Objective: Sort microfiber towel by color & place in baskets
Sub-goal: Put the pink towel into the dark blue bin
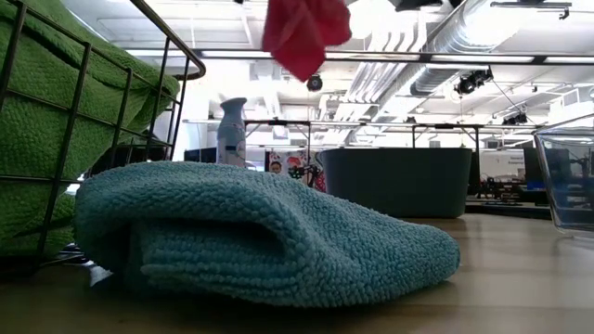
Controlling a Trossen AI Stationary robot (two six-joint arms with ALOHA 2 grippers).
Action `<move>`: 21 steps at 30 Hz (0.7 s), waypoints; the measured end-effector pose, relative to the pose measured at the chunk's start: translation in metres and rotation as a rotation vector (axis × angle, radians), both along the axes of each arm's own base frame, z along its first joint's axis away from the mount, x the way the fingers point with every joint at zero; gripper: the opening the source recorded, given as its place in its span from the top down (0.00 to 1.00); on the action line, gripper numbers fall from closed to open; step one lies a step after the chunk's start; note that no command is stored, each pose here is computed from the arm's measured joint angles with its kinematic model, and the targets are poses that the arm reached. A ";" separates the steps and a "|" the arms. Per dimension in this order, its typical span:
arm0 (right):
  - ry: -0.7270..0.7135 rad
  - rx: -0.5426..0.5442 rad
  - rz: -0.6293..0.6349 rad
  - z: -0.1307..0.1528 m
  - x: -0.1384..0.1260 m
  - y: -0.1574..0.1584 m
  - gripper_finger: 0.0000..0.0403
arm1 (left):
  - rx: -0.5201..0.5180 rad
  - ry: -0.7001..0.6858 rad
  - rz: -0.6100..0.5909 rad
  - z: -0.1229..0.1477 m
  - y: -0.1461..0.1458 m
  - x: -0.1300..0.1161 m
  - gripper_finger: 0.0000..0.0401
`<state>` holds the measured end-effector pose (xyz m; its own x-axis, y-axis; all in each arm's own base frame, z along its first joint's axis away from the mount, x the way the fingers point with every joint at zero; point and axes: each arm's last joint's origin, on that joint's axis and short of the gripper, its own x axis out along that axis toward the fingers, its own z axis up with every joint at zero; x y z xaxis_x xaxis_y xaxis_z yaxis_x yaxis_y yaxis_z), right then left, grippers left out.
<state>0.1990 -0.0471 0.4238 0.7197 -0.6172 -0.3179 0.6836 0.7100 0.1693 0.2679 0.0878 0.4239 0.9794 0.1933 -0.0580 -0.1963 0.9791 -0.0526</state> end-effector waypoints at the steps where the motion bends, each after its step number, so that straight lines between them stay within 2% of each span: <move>1: -0.011 -0.005 0.007 0.002 -0.004 0.001 0.38 | 0.010 -0.023 -0.014 0.001 0.000 0.002 1.00; 5: -0.043 -0.015 0.015 0.009 -0.015 0.003 0.38 | 0.023 -0.060 -0.071 -0.002 0.003 0.015 1.00; 10: -0.053 -0.033 0.022 0.012 -0.023 0.004 0.38 | 0.020 -0.078 -0.126 -0.019 0.011 0.043 1.00; 17: -0.054 -0.037 0.023 0.013 -0.024 0.004 0.38 | 0.071 -0.203 -0.133 -0.047 0.028 0.087 1.00; 21: -0.054 -0.037 0.023 0.013 -0.024 0.004 0.38 | 0.043 -0.271 -0.137 -0.067 0.044 0.106 1.00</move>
<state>0.1752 -0.0429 0.4369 0.7493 -0.6109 -0.2556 0.6576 0.7319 0.1785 0.3735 0.1315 0.3564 0.9752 0.0545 0.2146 -0.0463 0.9980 -0.0430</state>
